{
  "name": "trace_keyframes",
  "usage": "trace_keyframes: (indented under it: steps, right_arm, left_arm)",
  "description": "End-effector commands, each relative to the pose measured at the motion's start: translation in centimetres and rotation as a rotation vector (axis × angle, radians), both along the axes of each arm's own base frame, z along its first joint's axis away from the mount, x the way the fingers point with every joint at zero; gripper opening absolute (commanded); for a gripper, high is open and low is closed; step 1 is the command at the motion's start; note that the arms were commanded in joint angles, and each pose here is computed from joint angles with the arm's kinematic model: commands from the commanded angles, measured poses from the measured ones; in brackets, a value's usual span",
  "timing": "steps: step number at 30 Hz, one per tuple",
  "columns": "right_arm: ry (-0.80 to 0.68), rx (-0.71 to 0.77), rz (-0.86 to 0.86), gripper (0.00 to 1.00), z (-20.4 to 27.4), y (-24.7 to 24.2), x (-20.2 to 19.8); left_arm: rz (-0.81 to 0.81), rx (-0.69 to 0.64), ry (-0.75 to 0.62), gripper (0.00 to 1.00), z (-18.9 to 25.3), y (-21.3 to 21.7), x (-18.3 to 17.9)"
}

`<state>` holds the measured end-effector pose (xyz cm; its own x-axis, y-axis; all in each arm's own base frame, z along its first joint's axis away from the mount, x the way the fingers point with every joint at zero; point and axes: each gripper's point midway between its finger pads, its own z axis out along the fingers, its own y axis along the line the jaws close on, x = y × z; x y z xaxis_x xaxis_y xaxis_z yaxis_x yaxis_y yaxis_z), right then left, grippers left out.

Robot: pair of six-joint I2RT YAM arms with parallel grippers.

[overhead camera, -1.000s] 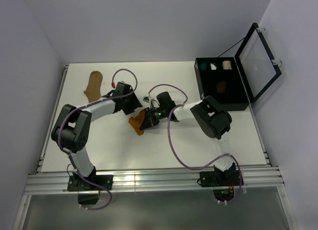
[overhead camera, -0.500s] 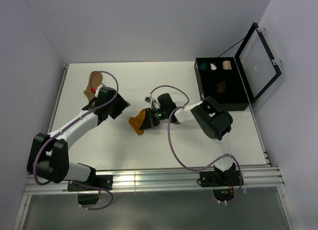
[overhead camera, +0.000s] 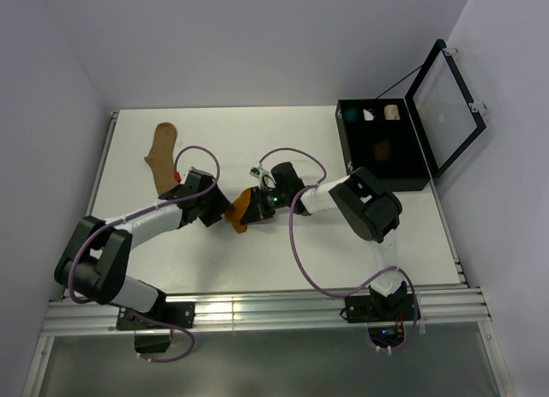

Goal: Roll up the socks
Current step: Roll the sock at the center of the board.

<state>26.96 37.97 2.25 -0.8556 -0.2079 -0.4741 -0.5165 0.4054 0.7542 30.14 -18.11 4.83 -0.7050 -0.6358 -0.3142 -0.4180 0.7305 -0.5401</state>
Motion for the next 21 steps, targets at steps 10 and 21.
trace_keyframes:
  steps: [10,21]
  right_arm:
    - [-0.004,-0.128,-0.054,0.00,-2.4,-1.7,-0.9]
    - [-0.220,-0.104,-0.147,0.39,6.5,-2.5,2.7]
  left_arm:
    - [0.047,0.101,0.059,0.37,-3.1,1.2,0.4]
    - [-0.006,0.173,0.089,0.27,-3.6,2.1,-0.5]
